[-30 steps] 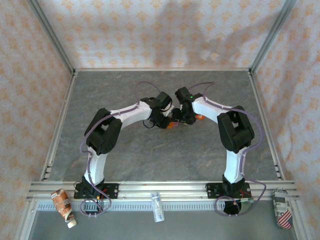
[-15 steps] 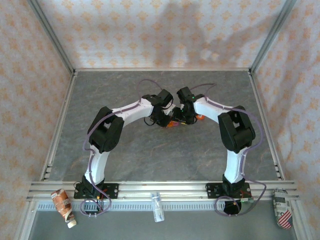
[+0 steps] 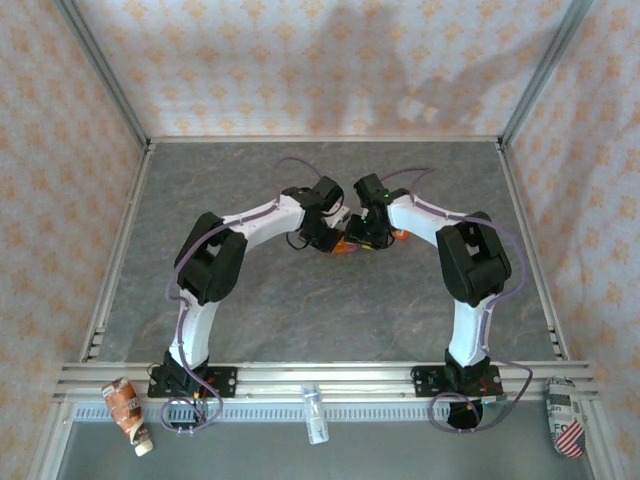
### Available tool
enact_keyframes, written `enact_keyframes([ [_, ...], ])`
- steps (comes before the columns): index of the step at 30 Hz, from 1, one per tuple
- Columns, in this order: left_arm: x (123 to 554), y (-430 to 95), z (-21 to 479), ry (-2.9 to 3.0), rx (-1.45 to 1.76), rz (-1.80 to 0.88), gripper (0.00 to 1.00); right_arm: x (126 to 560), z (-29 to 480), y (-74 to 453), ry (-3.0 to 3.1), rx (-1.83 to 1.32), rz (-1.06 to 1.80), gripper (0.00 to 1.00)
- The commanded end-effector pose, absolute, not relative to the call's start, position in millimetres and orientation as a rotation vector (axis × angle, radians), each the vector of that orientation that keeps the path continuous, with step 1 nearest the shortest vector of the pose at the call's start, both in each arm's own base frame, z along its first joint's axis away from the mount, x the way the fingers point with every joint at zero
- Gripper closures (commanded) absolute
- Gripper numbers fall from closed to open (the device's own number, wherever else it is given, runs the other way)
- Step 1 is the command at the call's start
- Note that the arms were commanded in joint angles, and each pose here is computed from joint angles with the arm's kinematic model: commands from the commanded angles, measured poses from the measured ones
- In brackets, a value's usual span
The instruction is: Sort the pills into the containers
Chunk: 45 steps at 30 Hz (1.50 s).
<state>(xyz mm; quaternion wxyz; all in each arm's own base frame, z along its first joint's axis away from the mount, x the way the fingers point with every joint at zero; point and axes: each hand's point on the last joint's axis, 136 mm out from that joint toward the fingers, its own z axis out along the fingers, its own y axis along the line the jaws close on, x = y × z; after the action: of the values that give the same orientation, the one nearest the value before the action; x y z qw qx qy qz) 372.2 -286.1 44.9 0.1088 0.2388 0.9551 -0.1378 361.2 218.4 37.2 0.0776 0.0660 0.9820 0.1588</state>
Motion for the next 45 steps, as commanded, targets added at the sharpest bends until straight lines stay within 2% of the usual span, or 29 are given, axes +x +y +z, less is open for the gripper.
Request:
enact_keyframes([
  [1, 390, -283, 70, 2.743, 0.608, -0.466, 0.99, 359, 32, 209, 2.962, 0.242, 0.411, 0.55],
  [12, 409, -274, 164, 2.479, 0.466, -0.586, 0.91, 366, 54, 213, 2.926, 0.218, 0.441, 0.54],
  [20, 404, -248, 246, 2.211, 0.380, -0.554, 0.78, 382, 129, 219, 2.786, 0.170, 0.517, 0.50],
  [22, 399, -240, 264, 2.143, 0.356, -0.544, 0.72, 386, 156, 219, 2.730, 0.166, 0.541, 0.47],
  [26, 388, -221, 293, 2.044, 0.314, -0.512, 0.56, 388, 200, 209, 2.618, 0.172, 0.570, 0.39],
  [27, 385, -216, 298, 2.027, 0.306, -0.500, 0.46, 388, 212, 204, 2.583, 0.178, 0.573, 0.37],
  [28, 381, -211, 304, 2.011, 0.304, -0.486, 0.27, 387, 224, 198, 2.548, 0.185, 0.566, 0.35],
  [29, 379, -206, 307, 2.002, 0.299, -0.467, 0.04, 386, 233, 191, 2.522, 0.192, 0.557, 0.32],
  [30, 375, -200, 311, 1.992, 0.292, -0.444, 0.00, 384, 243, 183, 2.487, 0.202, 0.549, 0.30],
  [32, 371, -189, 315, 1.975, 0.273, -0.404, 0.00, 380, 262, 165, 2.421, 0.226, 0.525, 0.26],
  [39, 358, -133, 327, 1.838, 0.124, -0.185, 0.00, 355, 306, 81, 2.163, 0.358, 0.270, 0.01],
  [45, 344, -84, 315, 1.706, 0.041, 0.021, 0.00, 335, 302, 8, 1.996, 0.547, -0.023, 0.00],
])
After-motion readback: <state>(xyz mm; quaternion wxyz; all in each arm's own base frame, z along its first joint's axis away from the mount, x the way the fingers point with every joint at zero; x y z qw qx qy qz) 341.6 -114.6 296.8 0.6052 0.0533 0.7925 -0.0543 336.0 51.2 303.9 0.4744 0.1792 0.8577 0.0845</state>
